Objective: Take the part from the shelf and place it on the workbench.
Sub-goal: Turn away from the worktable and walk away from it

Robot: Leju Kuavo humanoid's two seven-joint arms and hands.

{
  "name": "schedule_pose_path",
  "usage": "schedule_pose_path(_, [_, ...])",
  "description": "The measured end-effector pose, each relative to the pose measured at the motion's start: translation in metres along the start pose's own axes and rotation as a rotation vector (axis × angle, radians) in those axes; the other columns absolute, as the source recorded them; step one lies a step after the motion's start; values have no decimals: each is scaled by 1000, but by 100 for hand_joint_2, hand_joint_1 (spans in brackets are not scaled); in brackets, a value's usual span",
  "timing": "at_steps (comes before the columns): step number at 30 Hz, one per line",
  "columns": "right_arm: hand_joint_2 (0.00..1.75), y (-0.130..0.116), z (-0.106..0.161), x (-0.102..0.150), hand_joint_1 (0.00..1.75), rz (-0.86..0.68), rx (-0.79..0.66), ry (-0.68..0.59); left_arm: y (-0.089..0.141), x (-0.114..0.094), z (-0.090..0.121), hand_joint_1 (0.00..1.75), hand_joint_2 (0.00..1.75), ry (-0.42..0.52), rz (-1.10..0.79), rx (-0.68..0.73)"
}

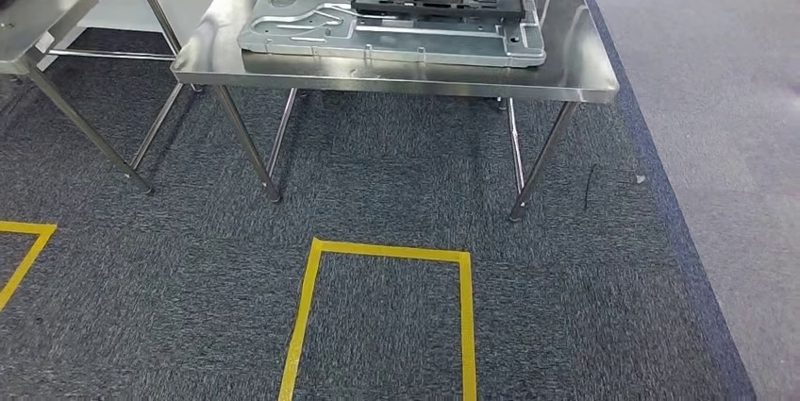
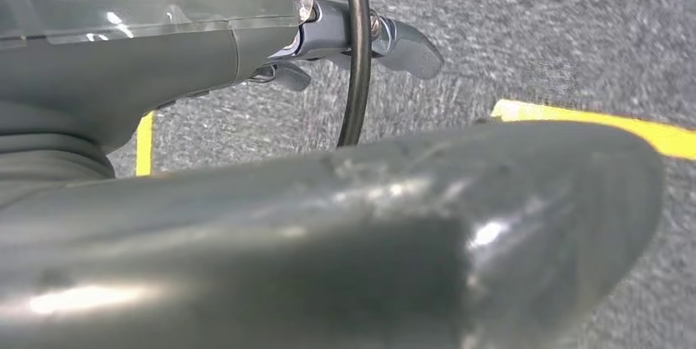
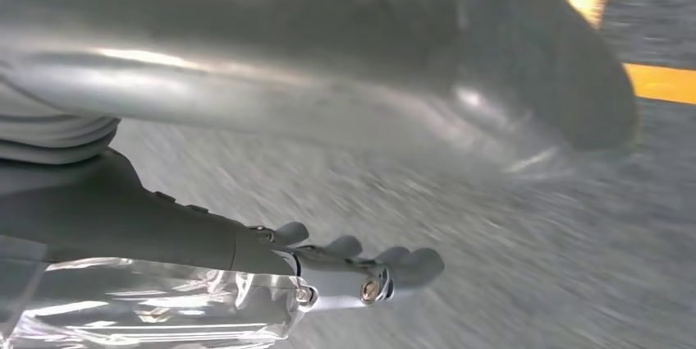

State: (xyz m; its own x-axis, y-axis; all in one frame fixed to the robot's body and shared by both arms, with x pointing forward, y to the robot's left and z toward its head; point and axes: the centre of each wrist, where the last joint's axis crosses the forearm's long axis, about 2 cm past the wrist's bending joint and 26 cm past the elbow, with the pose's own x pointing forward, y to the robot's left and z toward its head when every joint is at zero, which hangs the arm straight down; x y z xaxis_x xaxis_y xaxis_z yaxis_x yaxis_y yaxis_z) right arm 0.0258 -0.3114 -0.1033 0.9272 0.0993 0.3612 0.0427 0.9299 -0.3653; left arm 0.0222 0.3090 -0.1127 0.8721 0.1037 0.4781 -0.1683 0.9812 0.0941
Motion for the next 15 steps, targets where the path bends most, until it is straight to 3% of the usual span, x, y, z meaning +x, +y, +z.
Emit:
schedule_pose_path(6, [0,23,10,-16,0,-15,103,187,0,-4,2,0,0,11,-12,12])
schedule_pose_path(15, [0,42,16,-16,0,9,201,197,0,-1,1,0,0,10,-21,19])
